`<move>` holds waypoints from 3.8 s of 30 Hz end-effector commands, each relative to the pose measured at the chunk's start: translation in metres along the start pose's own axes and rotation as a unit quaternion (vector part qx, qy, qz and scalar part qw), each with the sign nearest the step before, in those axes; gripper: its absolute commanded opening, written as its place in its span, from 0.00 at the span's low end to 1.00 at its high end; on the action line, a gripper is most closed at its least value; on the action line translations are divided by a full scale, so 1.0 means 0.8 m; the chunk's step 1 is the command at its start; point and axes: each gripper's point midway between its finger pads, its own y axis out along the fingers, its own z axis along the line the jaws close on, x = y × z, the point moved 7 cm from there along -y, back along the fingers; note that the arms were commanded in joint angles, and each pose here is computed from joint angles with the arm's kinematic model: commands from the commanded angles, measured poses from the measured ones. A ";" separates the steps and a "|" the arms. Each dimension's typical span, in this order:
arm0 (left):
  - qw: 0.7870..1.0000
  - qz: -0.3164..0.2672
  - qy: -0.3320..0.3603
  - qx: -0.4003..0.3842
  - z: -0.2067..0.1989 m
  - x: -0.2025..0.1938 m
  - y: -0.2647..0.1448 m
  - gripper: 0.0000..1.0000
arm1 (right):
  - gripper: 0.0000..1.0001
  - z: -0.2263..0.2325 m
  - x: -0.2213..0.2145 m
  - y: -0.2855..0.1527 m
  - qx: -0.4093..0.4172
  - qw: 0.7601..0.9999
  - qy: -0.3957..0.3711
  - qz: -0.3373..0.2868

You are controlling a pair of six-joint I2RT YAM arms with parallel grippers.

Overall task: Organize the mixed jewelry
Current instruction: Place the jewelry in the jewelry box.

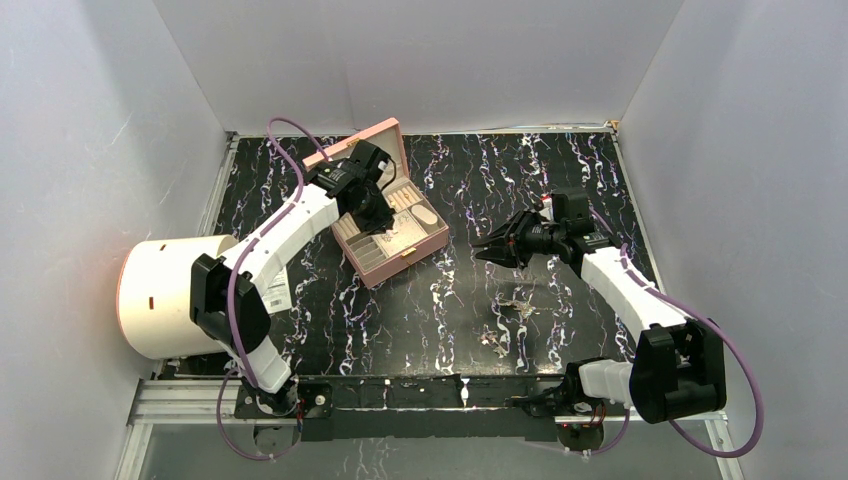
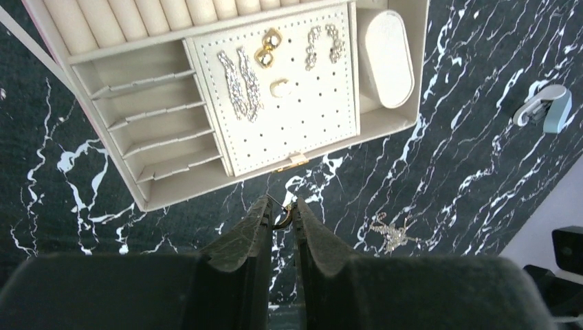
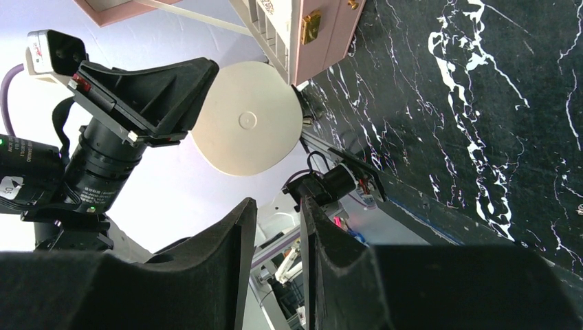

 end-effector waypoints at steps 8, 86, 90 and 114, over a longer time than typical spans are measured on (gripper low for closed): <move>0.989 0.125 -0.012 -0.079 -0.001 -0.014 -0.021 0.00 | 0.38 -0.012 0.003 -0.001 0.006 1.000 -0.017 -0.008; 0.988 -0.008 -0.152 -0.005 0.000 -0.015 0.086 0.01 | 0.38 -0.004 0.055 -0.012 -0.079 0.989 -0.110 -0.067; 0.988 -0.004 -0.153 -0.001 0.000 -0.017 0.089 0.06 | 0.38 -0.004 0.056 -0.012 -0.080 0.989 -0.109 -0.067; 0.991 -0.018 -0.133 -0.026 -0.004 -0.008 0.056 0.27 | 0.40 0.007 0.055 -0.022 -0.091 0.982 -0.138 -0.090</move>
